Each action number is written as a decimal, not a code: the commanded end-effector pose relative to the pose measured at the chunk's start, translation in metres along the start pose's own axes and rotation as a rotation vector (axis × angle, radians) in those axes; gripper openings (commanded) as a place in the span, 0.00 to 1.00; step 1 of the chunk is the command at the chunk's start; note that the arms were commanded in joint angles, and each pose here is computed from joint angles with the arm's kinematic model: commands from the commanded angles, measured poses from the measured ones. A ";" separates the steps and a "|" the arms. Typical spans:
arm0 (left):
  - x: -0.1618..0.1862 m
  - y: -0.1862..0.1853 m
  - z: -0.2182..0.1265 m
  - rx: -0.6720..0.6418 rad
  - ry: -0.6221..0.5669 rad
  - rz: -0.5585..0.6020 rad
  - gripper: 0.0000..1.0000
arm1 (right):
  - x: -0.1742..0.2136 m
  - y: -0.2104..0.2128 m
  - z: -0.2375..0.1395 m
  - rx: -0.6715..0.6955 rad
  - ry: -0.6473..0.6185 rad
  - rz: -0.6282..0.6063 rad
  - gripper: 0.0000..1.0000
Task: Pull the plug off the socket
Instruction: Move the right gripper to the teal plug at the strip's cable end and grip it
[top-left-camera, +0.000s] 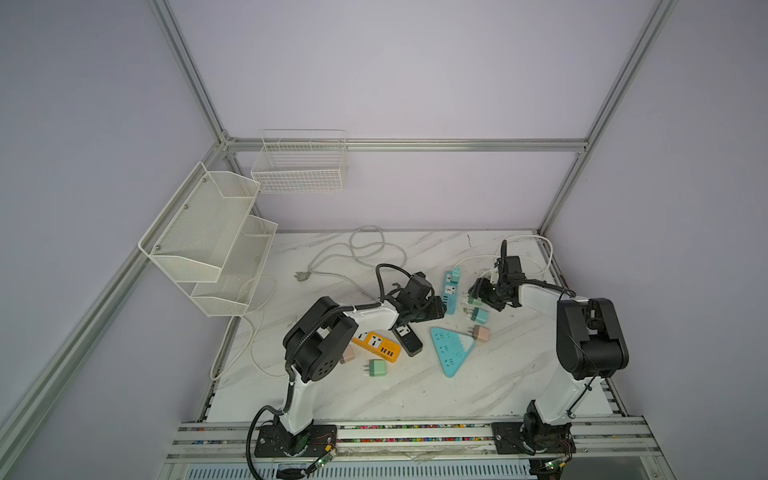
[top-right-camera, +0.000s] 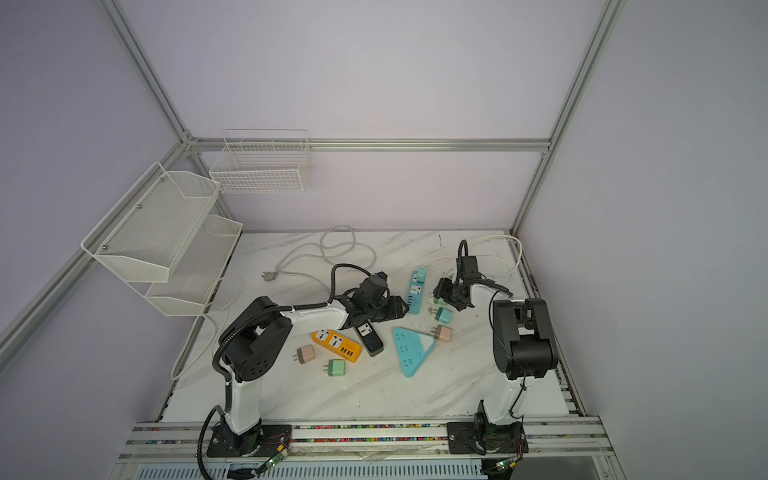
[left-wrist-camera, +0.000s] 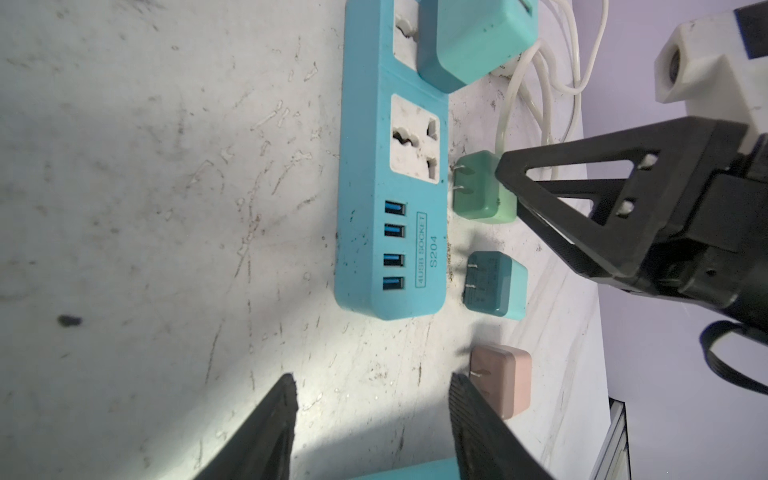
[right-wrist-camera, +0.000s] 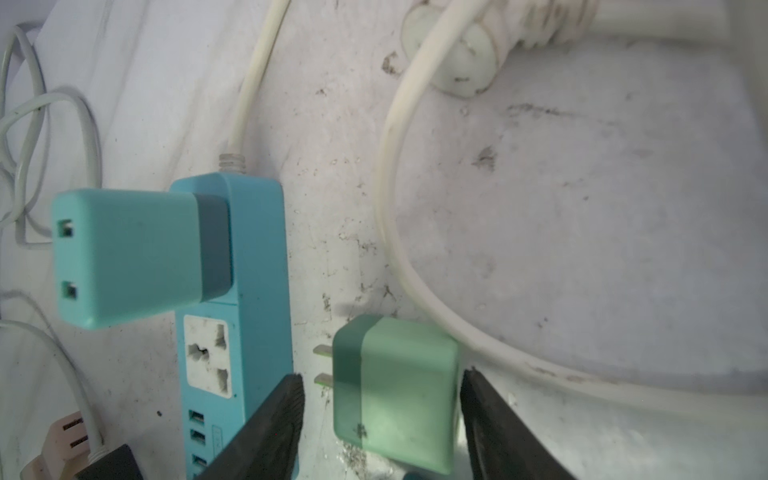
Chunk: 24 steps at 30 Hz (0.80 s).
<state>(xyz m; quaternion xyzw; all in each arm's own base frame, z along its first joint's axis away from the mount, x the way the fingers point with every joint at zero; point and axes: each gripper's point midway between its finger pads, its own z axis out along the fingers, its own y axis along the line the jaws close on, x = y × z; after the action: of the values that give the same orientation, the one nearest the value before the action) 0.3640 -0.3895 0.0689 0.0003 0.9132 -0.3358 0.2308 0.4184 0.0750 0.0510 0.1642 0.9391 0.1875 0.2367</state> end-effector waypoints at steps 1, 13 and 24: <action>-0.026 -0.020 0.000 0.046 -0.040 0.026 0.60 | -0.010 -0.002 -0.023 0.062 -0.035 -0.032 0.65; -0.034 -0.032 0.012 0.099 -0.048 0.023 0.61 | -0.033 0.065 -0.033 0.108 -0.106 -0.198 0.67; -0.041 -0.036 0.028 0.139 -0.065 -0.007 0.61 | -0.044 0.104 -0.010 0.143 -0.139 -0.269 0.67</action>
<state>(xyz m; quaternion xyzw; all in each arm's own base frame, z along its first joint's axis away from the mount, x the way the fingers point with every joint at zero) 0.3851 -0.4086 0.0507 0.0019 0.9069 -0.3545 0.2277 0.4723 0.1476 0.1289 0.0682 0.9386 0.1024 0.3224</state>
